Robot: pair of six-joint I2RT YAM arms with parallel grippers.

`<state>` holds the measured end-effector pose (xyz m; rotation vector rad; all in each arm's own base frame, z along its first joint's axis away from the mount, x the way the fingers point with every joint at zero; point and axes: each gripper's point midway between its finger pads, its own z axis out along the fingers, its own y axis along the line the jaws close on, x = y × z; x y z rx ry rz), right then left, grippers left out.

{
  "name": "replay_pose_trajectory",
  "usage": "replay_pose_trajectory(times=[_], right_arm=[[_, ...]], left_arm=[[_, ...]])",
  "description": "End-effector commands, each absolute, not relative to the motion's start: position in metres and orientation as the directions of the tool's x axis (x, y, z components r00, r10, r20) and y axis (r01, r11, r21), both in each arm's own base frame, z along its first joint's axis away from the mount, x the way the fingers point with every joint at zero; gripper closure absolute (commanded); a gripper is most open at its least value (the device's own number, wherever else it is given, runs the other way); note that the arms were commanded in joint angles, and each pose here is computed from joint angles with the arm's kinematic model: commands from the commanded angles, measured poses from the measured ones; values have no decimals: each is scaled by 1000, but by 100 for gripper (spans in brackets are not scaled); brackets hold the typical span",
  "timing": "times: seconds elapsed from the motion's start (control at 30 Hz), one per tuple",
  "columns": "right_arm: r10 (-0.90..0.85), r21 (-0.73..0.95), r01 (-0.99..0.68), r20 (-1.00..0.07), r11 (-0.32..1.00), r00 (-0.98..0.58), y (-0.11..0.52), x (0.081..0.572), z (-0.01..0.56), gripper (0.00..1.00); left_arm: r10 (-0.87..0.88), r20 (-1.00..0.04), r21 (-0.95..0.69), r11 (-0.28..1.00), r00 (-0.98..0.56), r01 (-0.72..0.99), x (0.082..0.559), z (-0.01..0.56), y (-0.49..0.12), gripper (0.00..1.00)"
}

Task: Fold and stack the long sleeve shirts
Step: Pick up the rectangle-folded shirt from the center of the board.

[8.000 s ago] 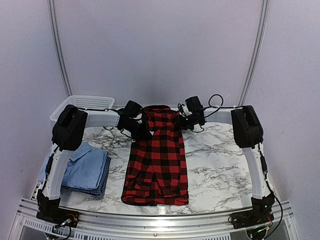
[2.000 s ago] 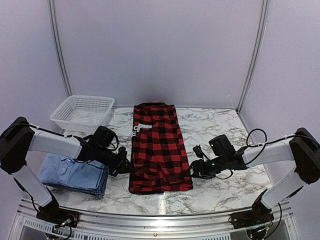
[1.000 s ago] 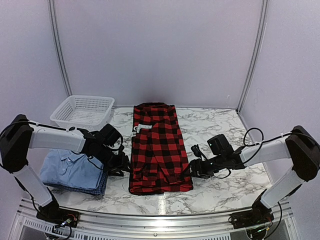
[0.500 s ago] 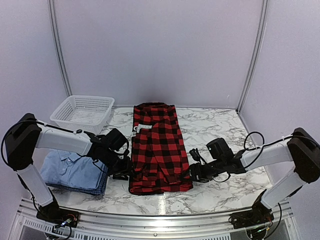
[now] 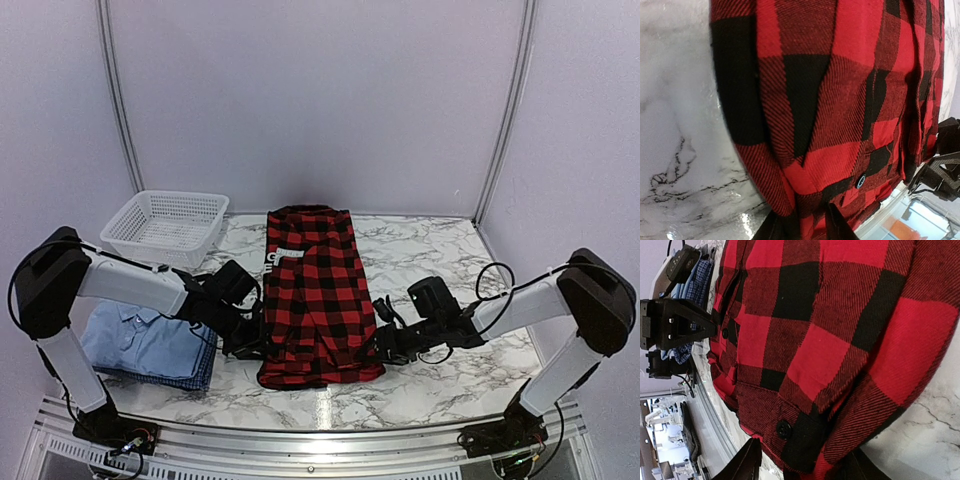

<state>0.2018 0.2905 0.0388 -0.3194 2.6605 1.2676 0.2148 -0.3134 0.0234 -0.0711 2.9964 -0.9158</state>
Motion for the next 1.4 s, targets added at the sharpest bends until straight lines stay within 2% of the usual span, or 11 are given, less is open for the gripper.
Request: replay_pose_trajectory(times=[0.0, 0.2, 0.43, 0.7, 0.97, 1.2, 1.37], right_arm=[[-128, 737, -210, -167, 642, -978, 287, 188, 19, 52], [-128, 757, -197, -150, 623, -980, 291, 187, 18, 76], [-125, 761, -208, -166, 614, -978, 294, 191, 26, 100], [-115, 767, -247, -222, 592, -968, 302, 203, 54, 100], [-62, 776, -291, -311, 559, -948, 310, 238, 100, 100], [26, 796, -317, -385, 516, -923, 319, 298, 134, 100], [88, 784, -327, -434, 527, -897, 321, 352, 137, 100]], left_arm=[[-60, 53, -553, 830, -997, -79, 206, 9, -310, 74], [-58, 57, -574, 815, -997, -80, 205, 14, -314, 85], [-43, 46, -604, 794, -998, -61, 206, 24, -320, 100], [-50, -15, -653, 756, -999, -28, 217, 57, -324, 100], [-103, -76, -701, 713, -992, -20, 250, 91, -320, 100], [-182, -118, -754, 656, -976, -31, 308, 121, -322, 100], [-259, -149, -767, 639, -954, -53, 365, 124, -319, 100]])
